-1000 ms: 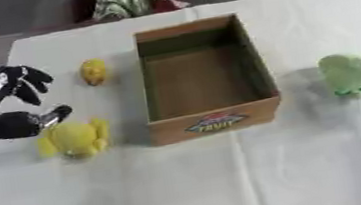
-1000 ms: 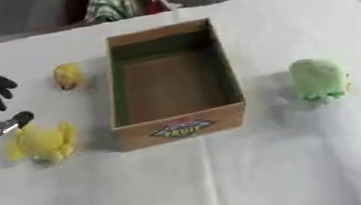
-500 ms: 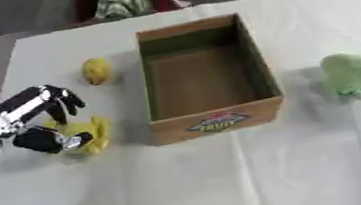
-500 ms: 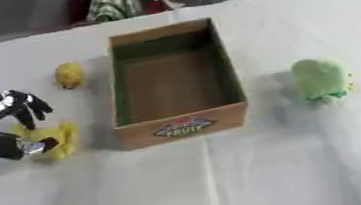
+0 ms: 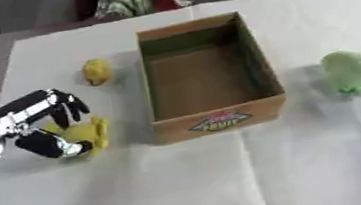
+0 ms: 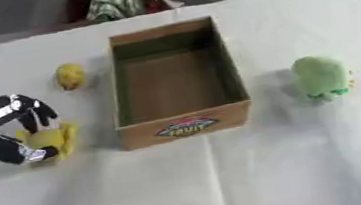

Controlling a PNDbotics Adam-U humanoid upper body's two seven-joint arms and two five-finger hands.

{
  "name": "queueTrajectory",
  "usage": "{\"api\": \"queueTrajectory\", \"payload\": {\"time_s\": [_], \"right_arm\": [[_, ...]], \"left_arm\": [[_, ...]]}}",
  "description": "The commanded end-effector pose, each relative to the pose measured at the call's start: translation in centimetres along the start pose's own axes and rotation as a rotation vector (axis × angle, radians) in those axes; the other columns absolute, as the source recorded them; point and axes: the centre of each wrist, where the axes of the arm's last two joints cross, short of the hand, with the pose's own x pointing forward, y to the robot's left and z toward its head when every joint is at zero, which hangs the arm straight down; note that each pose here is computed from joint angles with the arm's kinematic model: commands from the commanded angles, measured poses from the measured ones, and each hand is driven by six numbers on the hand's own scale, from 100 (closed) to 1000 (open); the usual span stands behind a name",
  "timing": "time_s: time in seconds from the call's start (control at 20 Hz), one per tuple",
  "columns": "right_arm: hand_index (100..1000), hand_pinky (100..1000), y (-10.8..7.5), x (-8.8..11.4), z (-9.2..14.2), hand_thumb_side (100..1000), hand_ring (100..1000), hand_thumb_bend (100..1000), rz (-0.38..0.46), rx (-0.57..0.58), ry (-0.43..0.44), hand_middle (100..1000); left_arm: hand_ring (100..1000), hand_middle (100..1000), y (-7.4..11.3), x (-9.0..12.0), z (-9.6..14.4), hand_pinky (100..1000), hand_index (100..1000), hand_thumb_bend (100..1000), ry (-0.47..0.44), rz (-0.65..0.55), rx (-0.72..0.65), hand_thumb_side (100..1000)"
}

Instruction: Pick up objects on the table and place them in the box.

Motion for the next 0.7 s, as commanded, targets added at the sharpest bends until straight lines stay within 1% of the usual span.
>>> {"api": "queueTrajectory", "payload": {"time_s": [0.05,0.1,0.15,0.3,0.4,0.45,0.5,0.55,0.7], "right_arm": [[802,692,-0.87,0.85,-0.46,134,775,100,0.025,-0.006,-0.030,765],[802,692,-0.87,0.84,-0.45,134,775,100,0.025,-0.006,-0.030,765],[802,691,-0.87,0.84,-0.45,134,774,100,0.025,-0.006,-0.030,764],[801,691,-0.87,0.84,-0.46,135,774,100,0.026,-0.006,-0.030,763],[801,691,-0.87,0.83,-0.45,135,774,100,0.026,-0.006,-0.029,763],[801,691,-0.88,0.83,-0.45,134,774,100,0.026,-0.006,-0.029,762],[801,691,-0.88,0.84,-0.45,134,774,100,0.026,-0.007,-0.030,762],[801,691,-0.89,0.84,-0.45,134,774,100,0.026,-0.007,-0.030,762],[801,691,-0.91,0.81,-0.44,134,774,100,0.026,-0.008,-0.028,762]], "left_arm": [[573,601,0.99,0.00,0.45,672,772,490,0.010,-0.062,-0.012,139],[573,601,1.02,-0.03,0.48,672,772,490,0.012,-0.072,-0.017,139],[591,621,0.98,-0.13,0.52,688,794,460,0.017,-0.083,-0.027,102],[609,640,0.98,-0.21,0.59,704,815,434,0.028,-0.129,-0.059,100],[609,640,1.06,-0.22,0.63,704,815,434,0.030,-0.151,-0.073,100],[605,628,1.09,-0.25,0.65,699,811,347,0.031,-0.159,-0.079,100],[603,625,1.13,-0.27,0.69,697,809,341,0.033,-0.176,-0.091,100],[566,584,1.19,-0.26,0.71,666,771,280,0.036,-0.192,-0.101,100],[507,518,1.35,-0.34,0.76,622,699,212,0.050,-0.219,-0.107,100]]}}
